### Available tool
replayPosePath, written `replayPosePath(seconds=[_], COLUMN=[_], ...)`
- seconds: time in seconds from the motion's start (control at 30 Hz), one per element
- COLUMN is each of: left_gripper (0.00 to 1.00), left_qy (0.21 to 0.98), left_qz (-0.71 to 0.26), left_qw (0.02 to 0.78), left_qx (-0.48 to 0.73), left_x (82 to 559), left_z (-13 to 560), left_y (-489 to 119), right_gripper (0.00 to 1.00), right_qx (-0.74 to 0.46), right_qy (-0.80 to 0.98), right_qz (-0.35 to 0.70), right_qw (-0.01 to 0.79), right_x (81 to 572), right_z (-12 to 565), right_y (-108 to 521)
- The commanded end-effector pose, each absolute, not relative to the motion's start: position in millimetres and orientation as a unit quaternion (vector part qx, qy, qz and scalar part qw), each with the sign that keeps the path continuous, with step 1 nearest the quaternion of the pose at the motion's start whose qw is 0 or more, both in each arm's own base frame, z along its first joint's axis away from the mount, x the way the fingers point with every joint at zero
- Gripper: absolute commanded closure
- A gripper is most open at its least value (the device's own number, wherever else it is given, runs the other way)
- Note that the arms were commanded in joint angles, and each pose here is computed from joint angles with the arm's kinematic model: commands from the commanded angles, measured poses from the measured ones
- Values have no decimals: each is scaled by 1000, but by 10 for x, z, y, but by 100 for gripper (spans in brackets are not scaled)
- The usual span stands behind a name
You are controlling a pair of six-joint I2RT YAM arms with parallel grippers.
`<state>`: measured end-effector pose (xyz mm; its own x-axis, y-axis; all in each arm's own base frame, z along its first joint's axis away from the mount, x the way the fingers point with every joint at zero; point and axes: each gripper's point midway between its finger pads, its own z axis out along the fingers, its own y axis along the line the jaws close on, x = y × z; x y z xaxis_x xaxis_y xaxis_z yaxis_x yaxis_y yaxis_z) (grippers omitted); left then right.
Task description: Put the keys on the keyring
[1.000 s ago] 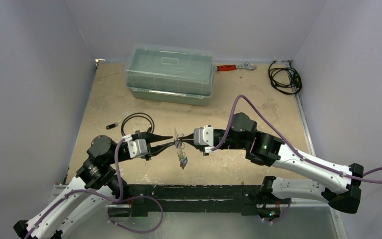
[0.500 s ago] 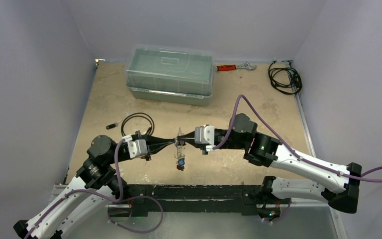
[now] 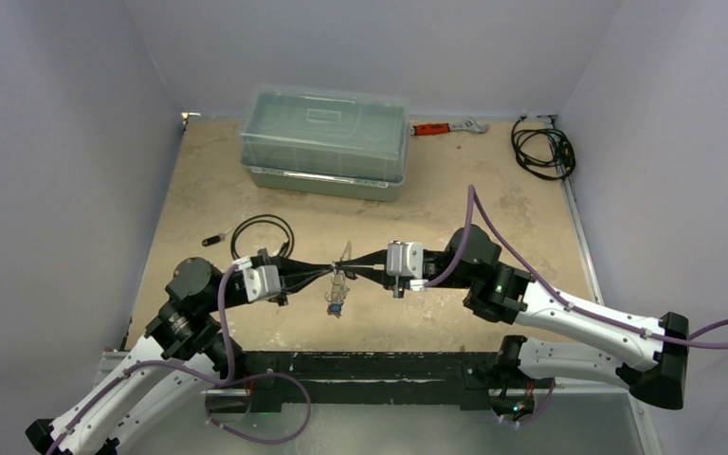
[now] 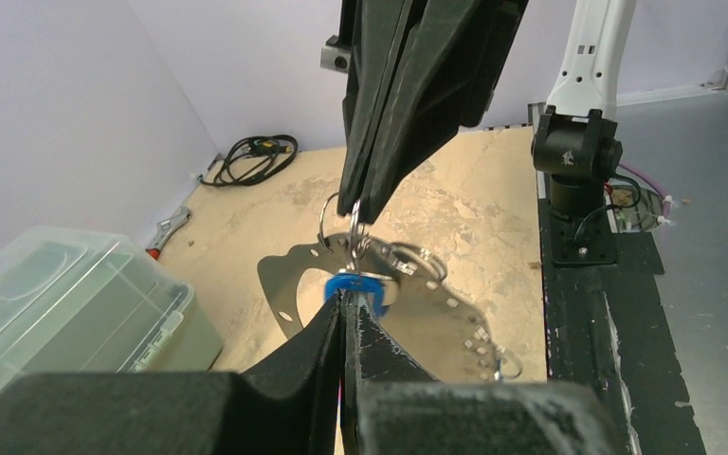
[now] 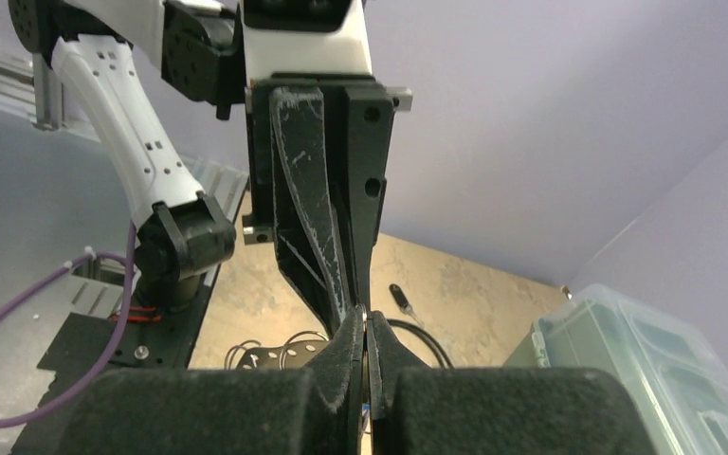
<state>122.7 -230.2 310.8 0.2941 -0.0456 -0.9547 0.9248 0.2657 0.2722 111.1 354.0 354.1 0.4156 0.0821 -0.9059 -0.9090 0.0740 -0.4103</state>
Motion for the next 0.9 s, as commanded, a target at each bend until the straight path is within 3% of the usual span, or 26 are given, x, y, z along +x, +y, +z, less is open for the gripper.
replayPosePath(seconds=[0.0,0.13,0.2,0.3,0.57,0.87], left_gripper=[94,51,43,42,62,62], left_qy=[460,454,445,437,424,421], left_qz=[-378,-379,-377,-369,-374,-378], left_qw=[649,654,663,676,677,676], left_qx=[473,471,469,464,472,473], left_x=[1234,1201,1173,1162,1105,1089], left_z=[3154,3199,3240,3299,3332,3339], left_y=[-2315,-2293,-2262,-2215,-2217,-2224], right_gripper=[100,100,100,100,100,100], right_qx=[-519,-520,-524,-529,-530,-538], right_qy=[308,325,326,328,333,325], right_qz=[420,410,409,410,415,430], right_qw=[678,675,672,667,660,648], right_x=[974,1037,1034,1024,1043,993], right_z=[4037,3961,3934,3898,3831,3820], right_y=[3453,3478,3482,3489,3556,3617])
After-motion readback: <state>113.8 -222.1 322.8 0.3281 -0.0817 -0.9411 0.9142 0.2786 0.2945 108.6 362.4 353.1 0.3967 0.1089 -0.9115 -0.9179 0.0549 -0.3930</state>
